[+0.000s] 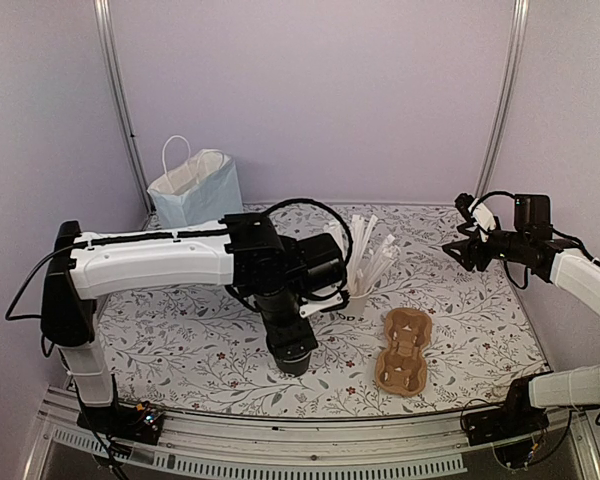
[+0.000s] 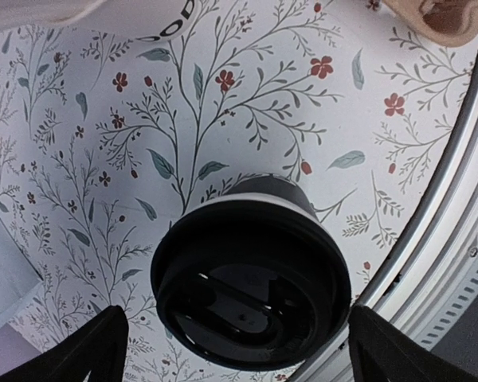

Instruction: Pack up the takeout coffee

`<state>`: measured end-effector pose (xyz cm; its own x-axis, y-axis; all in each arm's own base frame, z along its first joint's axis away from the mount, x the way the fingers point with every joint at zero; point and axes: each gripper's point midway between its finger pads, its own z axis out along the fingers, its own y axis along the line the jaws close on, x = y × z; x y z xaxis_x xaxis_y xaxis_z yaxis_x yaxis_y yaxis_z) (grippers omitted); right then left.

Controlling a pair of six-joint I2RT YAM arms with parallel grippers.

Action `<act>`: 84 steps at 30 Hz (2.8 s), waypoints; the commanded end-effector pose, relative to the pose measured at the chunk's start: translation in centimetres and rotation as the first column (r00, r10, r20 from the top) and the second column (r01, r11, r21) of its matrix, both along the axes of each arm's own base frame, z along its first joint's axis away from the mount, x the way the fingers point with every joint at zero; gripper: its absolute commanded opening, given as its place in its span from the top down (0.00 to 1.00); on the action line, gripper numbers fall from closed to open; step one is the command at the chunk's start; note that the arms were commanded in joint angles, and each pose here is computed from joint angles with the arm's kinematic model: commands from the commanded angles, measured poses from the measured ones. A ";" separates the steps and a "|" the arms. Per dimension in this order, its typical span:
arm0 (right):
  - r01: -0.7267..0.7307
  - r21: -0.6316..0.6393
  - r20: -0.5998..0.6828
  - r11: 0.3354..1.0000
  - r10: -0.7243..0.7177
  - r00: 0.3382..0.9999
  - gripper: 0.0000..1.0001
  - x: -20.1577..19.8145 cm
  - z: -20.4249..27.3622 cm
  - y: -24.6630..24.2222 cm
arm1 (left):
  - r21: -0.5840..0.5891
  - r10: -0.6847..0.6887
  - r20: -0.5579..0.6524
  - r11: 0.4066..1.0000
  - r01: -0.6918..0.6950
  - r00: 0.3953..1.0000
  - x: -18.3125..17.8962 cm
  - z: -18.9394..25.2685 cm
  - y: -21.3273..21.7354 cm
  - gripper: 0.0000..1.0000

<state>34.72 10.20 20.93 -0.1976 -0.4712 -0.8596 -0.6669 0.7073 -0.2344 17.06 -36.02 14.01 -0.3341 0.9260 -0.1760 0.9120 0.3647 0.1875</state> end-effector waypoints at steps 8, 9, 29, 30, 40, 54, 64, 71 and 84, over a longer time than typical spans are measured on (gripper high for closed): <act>-0.021 0.007 -0.029 1.000 0.021 0.999 0.31 -0.4 -0.9 0.2 | -0.093 0.010 0.071 0.996 -0.003 0.997 1.4 3.5 -1.1 0.00; -0.023 0.008 -0.030 1.000 0.023 0.999 0.31 -0.4 -0.9 0.3 | -0.102 0.011 0.079 0.995 -0.003 0.997 1.4 3.9 -1.0 0.00; -0.570 0.113 -0.218 0.814 0.580 0.785 0.47 -14.6 1.5 12.5 | -0.781 0.429 -0.144 0.504 -0.369 0.892 6.8 9.6 3.3 0.08; -0.628 0.103 -0.235 0.771 0.633 0.738 0.49 -16.0 1.0 13.1 | -0.784 0.428 -0.176 0.484 -0.390 0.886 6.6 8.9 3.2 0.09; -0.888 -0.242 -0.345 0.391 0.820 0.456 0.72 -24.0 -5.2 19.3 | -0.729 0.429 -0.284 0.484 -0.484 0.857 5.8 3.7 2.7 0.14; -0.861 -0.394 -0.259 0.322 0.860 0.440 0.73 -21.8 -4.6 26.6 | -0.649 0.349 -0.377 0.561 -0.514 0.858 3.8 -1.1 1.2 0.27; -0.837 -0.458 -0.252 0.299 0.860 0.445 0.71 -21.0 -5.8 28.6 | -0.591 0.346 -0.382 0.622 -0.514 0.857 2.8 -4.3 1.2 0.34; -0.829 -0.475 -0.237 0.294 0.865 0.442 0.71 -20.9 -5.7 29.7 | -0.574 0.343 -0.385 0.638 -0.514 0.857 2.0 -5.1 1.4 0.36; -0.795 -0.534 -0.224 0.286 0.859 0.460 0.71 -20.1 -7.1 30.5 | -0.530 0.365 -0.386 0.664 -0.527 0.847 1.6 -7.9 2.4 0.38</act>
<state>14.15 39.67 13.74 0.6004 -0.6781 -0.4238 -0.7978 -0.4713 -0.3761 20.87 -36.07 11.69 -0.7387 0.2661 -0.6193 0.6165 0.6382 -0.4611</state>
